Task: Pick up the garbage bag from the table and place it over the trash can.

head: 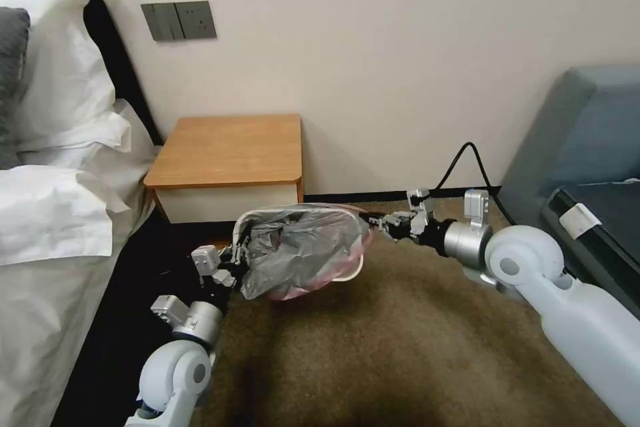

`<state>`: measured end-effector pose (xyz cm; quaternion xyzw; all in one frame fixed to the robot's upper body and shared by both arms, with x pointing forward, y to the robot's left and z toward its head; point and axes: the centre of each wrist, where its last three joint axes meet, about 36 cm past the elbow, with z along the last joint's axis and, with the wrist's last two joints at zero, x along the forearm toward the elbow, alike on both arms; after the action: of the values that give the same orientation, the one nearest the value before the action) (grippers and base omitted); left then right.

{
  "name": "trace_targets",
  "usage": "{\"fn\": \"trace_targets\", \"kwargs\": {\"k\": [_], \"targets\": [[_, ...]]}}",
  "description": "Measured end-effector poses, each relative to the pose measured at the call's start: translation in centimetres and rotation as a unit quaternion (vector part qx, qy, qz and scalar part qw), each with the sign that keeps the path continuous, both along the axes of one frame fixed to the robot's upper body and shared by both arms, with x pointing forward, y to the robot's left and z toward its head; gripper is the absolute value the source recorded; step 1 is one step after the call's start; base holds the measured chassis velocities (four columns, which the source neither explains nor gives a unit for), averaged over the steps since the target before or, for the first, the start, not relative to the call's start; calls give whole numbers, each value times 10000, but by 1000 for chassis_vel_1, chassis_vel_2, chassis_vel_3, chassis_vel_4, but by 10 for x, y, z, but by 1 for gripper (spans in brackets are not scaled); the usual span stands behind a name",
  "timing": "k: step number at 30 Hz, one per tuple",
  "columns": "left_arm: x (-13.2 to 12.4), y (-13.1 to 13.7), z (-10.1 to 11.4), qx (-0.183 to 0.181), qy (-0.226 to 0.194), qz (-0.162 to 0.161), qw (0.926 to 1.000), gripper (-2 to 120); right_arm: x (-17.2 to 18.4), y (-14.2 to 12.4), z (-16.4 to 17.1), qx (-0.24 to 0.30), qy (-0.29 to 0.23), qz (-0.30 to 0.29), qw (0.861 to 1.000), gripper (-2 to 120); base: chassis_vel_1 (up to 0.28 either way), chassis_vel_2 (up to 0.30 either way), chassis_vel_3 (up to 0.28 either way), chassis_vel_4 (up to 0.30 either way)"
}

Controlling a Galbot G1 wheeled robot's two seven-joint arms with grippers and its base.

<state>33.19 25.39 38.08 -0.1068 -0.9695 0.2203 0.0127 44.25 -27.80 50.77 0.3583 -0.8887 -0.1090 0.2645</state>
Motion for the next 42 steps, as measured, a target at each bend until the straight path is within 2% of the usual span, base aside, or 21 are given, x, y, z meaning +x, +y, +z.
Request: {"fn": "trace_targets", "kwargs": {"k": [1, 2, 5, 7, 8, 11, 14, 15, 17, 20, 28, 35, 42], "targets": [[0, 0, 0, -3, -5, -5, 10000, 6, -2, 0, -2, -22, 27, -2, 10000, 35, 0, 0, 0, 0], [0, 0, 0, -3, -5, -5, 10000, 6, -2, 0, -2, -22, 27, -2, 10000, 35, 0, 0, 0, 0], [2, 0, 0, -1, -7, -2, 10000, 6, -7, 0, -6, -87, 88, -9, 9999, 50, 0, 0, 0, 0], [3, 0, -1, 3, -6, 0, 10000, 6, -9, 0, -8, -112, 103, 1, 9999, 54, 0, 0, 0, 0], [3, 1, -1, 8, -6, -1, 10000, 6, -11, -1, -9, -145, 111, 22, 9998, 60, 0, 0, 0, 0], [4, 1, 0, 7, -3, -4, 10000, 6, -14, -1, -11, -199, 118, 62, 9997, 67, 0, 0, 0, 0], [7, 1, 0, -3, 33, 0, 10000, 6, -17, 0, -15, -369, 82, 147, 9992, 82, 0, 0, 0, 0], [7, 1, 0, -3, 33, 0, 10000, 6, -17, 0, -15, -369, 82, 147, 9992, 82, 0, 0, 0, 0], [9, 1, 1, 5, 38, 1, 10000, 6, -18, 2, -17, -445, 42, 153, 9989, 93, 0, 0, 0, 0], [10, 0, 0, 17, 50, -13, 10000, 6, -17, 3, -19, -532, 39, -29, 9986, 99, 0, 0, 0, 0], [10, -1, -5, 165, 26, -112, 9998, 6, -13, 6, -23, -533, 14, -533, 9972, 100, 0, 0, 0, 0], [7, 0, -4, 395, -35, -213, 9990, 6, -10, 3, -21, -647, -262, -1063, 9919, 100, 0, 0, 0, 0], [7, 0, 1, 481, 68, 10, 9988, 6, -21, 2, 5, -368, -467, -1162, 9914, 100, 0, 0, 0, 0]]}}
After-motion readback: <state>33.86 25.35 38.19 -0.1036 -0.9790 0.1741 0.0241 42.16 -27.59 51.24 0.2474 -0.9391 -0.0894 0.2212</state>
